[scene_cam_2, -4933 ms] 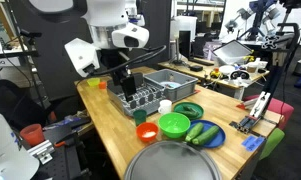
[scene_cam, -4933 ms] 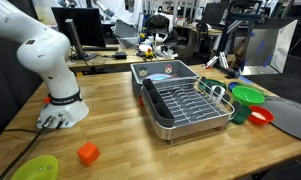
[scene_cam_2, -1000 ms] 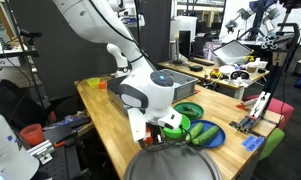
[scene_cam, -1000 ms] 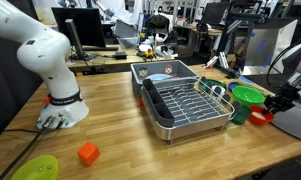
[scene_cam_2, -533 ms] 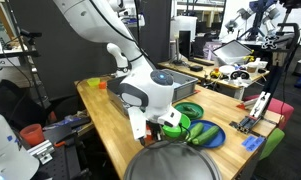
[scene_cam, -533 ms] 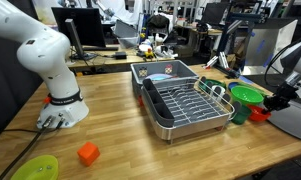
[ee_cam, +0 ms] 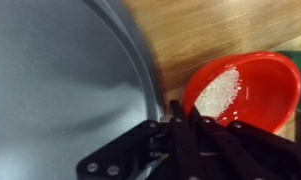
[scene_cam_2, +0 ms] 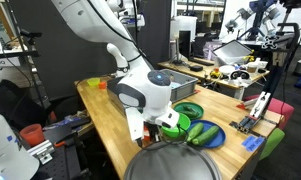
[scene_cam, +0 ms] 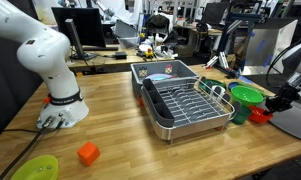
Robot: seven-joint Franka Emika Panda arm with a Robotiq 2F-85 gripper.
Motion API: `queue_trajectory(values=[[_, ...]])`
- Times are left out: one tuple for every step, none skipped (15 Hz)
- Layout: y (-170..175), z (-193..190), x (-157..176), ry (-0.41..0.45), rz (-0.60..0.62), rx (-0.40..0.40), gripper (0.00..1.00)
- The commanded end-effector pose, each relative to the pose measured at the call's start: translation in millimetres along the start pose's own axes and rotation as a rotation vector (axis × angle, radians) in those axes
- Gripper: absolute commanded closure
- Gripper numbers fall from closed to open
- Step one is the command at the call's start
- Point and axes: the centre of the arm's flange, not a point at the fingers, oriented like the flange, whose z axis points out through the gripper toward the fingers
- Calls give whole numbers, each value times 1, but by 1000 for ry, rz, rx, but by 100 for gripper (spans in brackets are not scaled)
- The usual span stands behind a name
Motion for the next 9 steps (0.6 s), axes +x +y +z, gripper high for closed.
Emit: queue_trajectory(values=[[7, -13, -30, 30, -11, -18, 98], [10, -16, -38, 38, -5, -28, 98], [12, -22, -44, 50, 4, -36, 98], [14, -26, -48, 60, 17, -50, 98], [14, -34, -51, 72, 41, -80, 98], [13, -42, -52, 85, 62, -92, 98], [12, -50, -52, 94, 81, -120, 98], [11, -57, -51, 103, 96, -127, 98], [11, -64, -49, 109, 114, -135, 98]])
